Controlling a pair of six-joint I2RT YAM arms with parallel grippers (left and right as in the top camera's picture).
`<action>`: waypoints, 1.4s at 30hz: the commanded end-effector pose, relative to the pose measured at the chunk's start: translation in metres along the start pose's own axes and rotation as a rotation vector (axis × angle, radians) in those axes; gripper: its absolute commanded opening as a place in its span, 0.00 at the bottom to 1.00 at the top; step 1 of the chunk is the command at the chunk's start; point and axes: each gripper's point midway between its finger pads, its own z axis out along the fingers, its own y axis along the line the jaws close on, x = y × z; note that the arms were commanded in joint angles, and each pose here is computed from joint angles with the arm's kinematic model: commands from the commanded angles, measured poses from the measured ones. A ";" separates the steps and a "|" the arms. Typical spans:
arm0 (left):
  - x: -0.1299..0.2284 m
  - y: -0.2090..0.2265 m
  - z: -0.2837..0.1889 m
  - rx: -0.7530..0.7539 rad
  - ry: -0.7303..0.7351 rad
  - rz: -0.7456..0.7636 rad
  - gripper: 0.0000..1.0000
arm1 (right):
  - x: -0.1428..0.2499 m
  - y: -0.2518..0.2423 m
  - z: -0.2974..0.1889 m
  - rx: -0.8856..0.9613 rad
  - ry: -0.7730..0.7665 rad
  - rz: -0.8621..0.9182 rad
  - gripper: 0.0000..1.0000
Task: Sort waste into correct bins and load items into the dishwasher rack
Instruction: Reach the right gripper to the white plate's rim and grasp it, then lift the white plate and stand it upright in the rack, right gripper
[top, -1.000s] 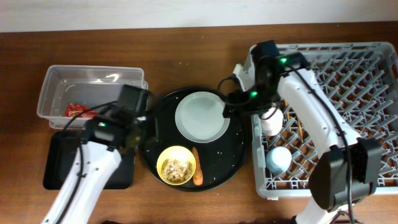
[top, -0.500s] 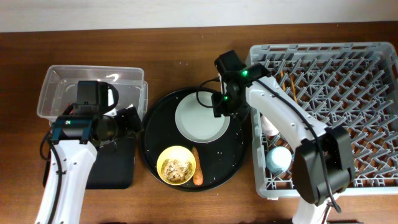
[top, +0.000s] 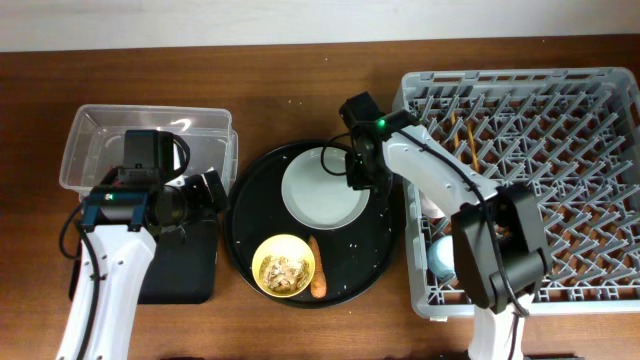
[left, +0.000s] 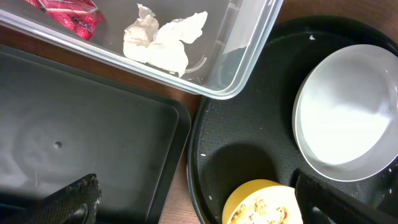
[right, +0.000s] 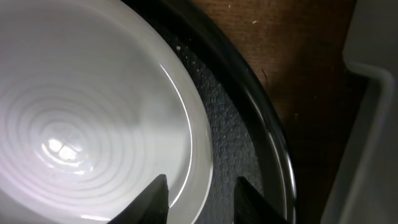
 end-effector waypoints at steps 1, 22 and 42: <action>-0.001 0.004 -0.002 -0.013 -0.012 0.004 0.99 | 0.005 -0.003 0.010 0.026 0.016 0.010 0.30; -0.001 0.003 -0.002 -0.013 -0.012 0.004 0.99 | 0.009 -0.004 0.044 0.040 0.052 0.008 0.04; -0.001 0.003 -0.002 -0.013 -0.012 0.004 0.99 | -0.037 -0.222 -0.261 0.655 -0.303 0.120 0.04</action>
